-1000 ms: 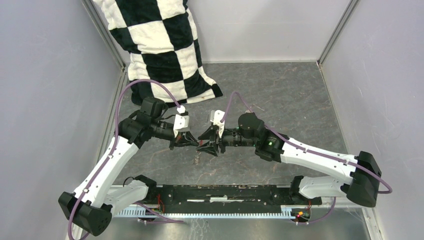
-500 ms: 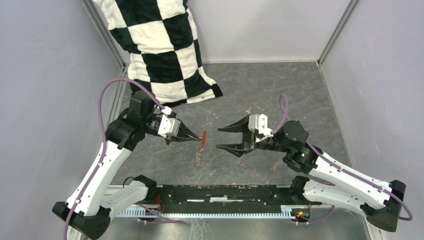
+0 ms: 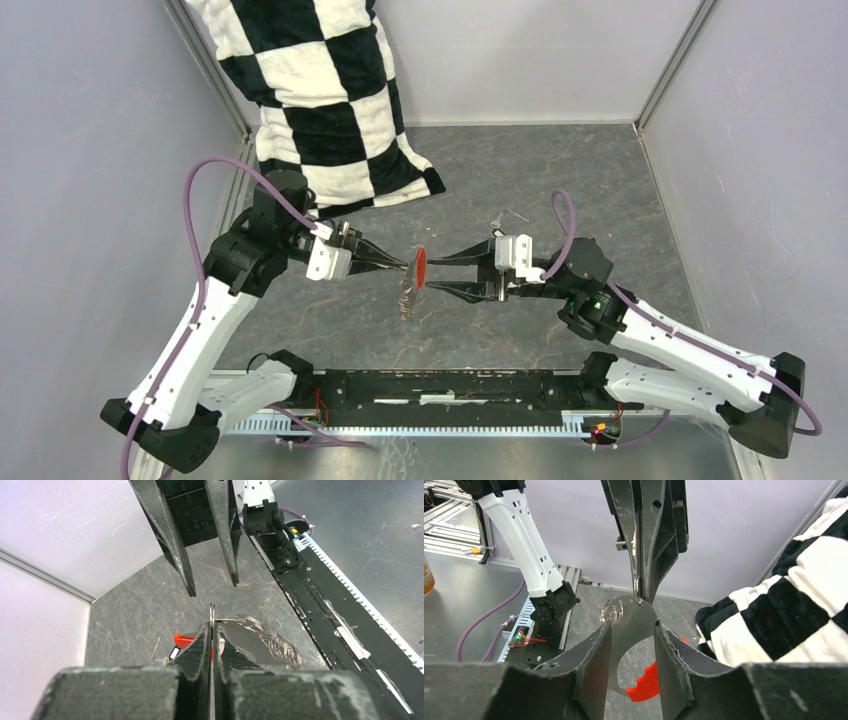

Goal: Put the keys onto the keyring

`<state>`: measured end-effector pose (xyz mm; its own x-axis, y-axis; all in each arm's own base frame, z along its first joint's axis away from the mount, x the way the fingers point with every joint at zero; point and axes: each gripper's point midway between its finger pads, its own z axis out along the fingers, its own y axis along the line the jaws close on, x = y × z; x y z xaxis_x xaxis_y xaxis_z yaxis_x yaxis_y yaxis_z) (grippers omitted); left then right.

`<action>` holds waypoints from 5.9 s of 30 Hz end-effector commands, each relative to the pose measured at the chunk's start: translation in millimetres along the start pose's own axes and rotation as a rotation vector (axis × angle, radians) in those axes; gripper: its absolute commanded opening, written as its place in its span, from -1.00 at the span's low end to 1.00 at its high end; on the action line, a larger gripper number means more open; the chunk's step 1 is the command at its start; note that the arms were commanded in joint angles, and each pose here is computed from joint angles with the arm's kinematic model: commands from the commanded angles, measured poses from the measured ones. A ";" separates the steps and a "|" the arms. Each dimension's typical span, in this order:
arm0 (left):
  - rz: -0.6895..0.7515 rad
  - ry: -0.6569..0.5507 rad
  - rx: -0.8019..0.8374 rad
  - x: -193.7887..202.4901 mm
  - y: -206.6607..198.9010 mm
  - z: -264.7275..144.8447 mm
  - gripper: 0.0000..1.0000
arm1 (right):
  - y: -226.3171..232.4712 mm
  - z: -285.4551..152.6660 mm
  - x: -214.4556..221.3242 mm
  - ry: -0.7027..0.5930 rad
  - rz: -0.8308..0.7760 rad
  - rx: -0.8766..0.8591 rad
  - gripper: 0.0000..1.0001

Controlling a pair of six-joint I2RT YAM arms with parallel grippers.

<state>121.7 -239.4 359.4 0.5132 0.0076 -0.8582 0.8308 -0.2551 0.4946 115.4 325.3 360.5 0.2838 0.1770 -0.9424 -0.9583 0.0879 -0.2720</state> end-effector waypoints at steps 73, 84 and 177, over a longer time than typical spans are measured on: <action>-0.568 0.049 -0.134 38.2 15.8 12.5 -0.10 | -50.0 7.3 -17.2 0.040 0.040 0.154 -0.99; -0.603 -0.022 -0.199 36.8 12.5 13.6 -0.19 | -31.3 9.4 5.3 0.030 0.136 0.034 -0.99; -0.544 0.075 -0.119 83.7 -22.7 16.9 -0.96 | -168.3 -158.7 183.0 0.601 0.425 1.068 0.50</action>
<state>134.9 -248.2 282.1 -0.0289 0.1528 -0.9878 0.9958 -0.0812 -0.0417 283.9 251.6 294.9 -0.1337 -0.0009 -0.9910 -0.7107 0.6970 0.0953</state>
